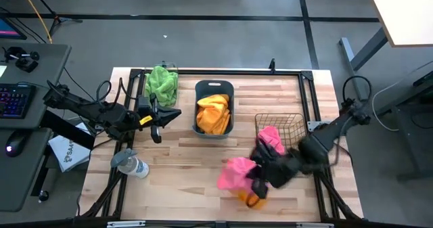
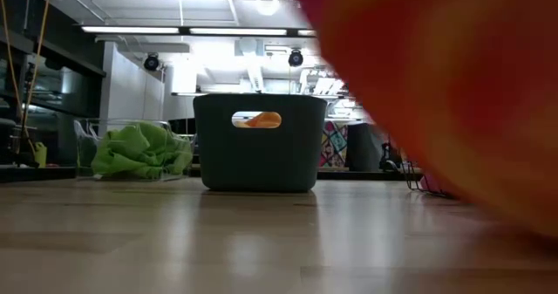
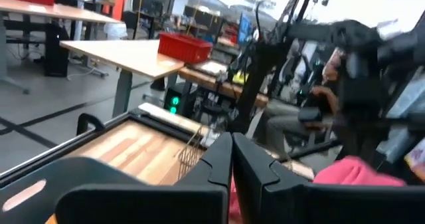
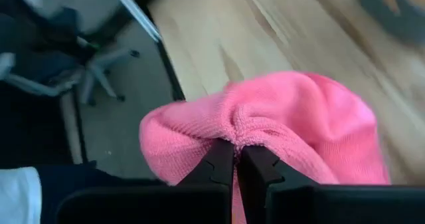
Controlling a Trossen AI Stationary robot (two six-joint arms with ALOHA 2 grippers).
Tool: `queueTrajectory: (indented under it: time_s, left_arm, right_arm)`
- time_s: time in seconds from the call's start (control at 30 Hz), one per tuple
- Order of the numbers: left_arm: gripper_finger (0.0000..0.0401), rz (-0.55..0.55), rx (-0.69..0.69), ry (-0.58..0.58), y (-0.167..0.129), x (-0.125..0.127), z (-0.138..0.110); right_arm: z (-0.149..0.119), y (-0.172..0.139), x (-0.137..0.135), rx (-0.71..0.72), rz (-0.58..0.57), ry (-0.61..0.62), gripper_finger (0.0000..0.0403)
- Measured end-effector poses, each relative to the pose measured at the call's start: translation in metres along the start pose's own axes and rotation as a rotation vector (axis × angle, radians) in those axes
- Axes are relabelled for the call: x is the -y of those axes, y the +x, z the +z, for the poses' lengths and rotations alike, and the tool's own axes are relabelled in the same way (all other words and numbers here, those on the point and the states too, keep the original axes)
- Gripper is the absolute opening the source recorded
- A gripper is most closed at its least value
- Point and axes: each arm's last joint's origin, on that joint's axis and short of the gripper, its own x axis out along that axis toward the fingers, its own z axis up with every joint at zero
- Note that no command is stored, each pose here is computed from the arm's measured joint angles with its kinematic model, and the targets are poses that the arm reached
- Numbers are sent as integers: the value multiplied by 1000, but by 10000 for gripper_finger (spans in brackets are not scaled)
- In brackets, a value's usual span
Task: Sort microfiber towel by color & place in baskets
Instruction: Put the pink towel into the brown wire basket
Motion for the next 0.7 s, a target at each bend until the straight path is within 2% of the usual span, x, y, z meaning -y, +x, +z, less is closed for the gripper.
queueTrajectory:
  time_s: [0.17,0.3,0.43,0.6,0.7]
  left_arm:
    - [0,-25,-88,-12,0,-1,-9]
    - [0,-69,-179,-62,-1,-2,-16]
    - [0,-97,-258,-96,-4,-1,-23]
    - [0,-77,-338,-91,-10,0,-32]
    - [0,-46,-372,-98,-13,0,-36]
  right_arm:
    - [44,9,4,134,115,-135,0]
    - [61,21,14,166,74,-138,0]
    - [64,38,21,112,34,-139,7]
    - [64,65,25,29,17,-167,74]
    - [65,83,28,-47,53,-199,121]
